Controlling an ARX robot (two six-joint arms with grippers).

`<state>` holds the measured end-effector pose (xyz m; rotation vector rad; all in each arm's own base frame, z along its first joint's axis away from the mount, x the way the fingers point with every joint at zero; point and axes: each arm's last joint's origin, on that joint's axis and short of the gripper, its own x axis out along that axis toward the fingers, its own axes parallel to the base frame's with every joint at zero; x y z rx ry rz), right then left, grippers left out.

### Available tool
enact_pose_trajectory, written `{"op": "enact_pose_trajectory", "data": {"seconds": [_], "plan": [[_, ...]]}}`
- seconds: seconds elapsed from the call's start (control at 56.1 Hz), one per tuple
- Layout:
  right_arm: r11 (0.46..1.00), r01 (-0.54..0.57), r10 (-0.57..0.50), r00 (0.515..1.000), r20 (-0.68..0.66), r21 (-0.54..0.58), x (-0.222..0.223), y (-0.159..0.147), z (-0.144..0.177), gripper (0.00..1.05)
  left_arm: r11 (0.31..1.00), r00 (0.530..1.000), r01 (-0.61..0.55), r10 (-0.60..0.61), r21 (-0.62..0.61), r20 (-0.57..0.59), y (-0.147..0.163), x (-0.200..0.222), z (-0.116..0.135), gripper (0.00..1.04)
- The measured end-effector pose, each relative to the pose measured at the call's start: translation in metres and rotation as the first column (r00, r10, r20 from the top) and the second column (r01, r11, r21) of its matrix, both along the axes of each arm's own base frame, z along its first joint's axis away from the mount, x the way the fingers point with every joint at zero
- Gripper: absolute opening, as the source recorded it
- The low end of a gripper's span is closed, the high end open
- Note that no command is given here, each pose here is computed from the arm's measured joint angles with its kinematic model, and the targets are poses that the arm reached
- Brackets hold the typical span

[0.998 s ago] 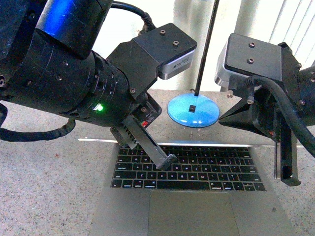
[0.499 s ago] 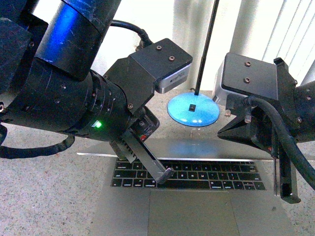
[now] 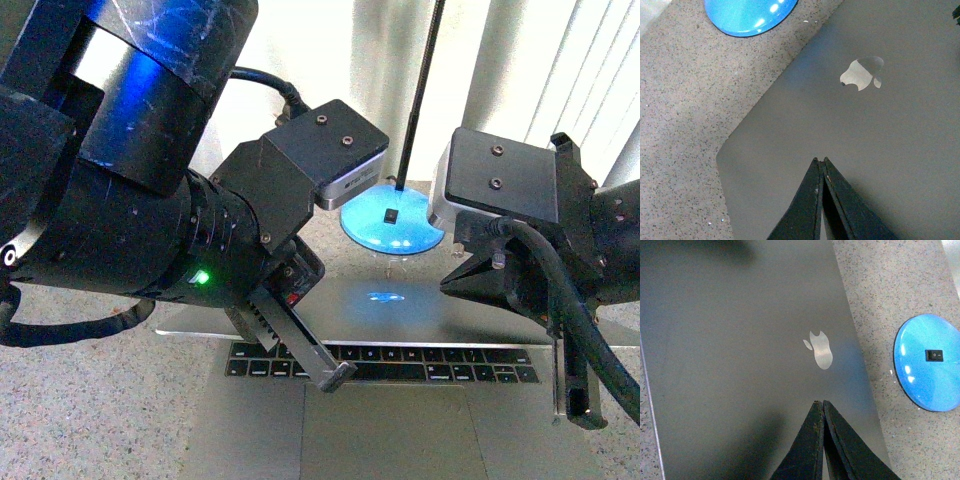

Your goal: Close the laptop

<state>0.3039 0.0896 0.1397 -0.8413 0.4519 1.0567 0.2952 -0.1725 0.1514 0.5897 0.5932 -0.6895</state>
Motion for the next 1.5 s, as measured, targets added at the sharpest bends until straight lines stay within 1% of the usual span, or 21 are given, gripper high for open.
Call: {"op": "enact_pose_trajectory", "data": {"seconds": [0.267, 0.82, 1.051, 1.319, 1.497], "plan": [[1.000, -0.005, 0.005, 1.000, -0.011, -0.007, -0.001, 0.001, -0.006, 0.03, 1.000, 1.000, -0.001, 0.001, 0.000, -0.010, 0.001, -0.002, -0.006, 0.04], [1.000, -0.025, 0.024, 0.999, -0.042, -0.018, -0.006, 0.007, -0.025, 0.03, 1.000, 0.999, -0.004, 0.003, -0.005, -0.053, 0.003, -0.009, -0.030, 0.04], [1.000, -0.024, 0.023, 0.998, -0.056, -0.021, -0.008, 0.007, -0.033, 0.03, 1.000, 0.998, -0.005, 0.004, -0.005, -0.066, 0.004, -0.009, -0.036, 0.04], [1.000, -0.020, 0.019, 0.997, -0.072, -0.020, -0.011, 0.007, -0.046, 0.03, 1.000, 0.997, -0.007, 0.006, -0.014, -0.081, 0.004, -0.011, -0.045, 0.04], [1.000, -0.013, 0.011, 0.995, -0.097, -0.020, -0.017, 0.006, -0.060, 0.03, 1.000, 0.995, -0.010, 0.009, -0.011, -0.104, 0.005, -0.015, -0.056, 0.04]]}}
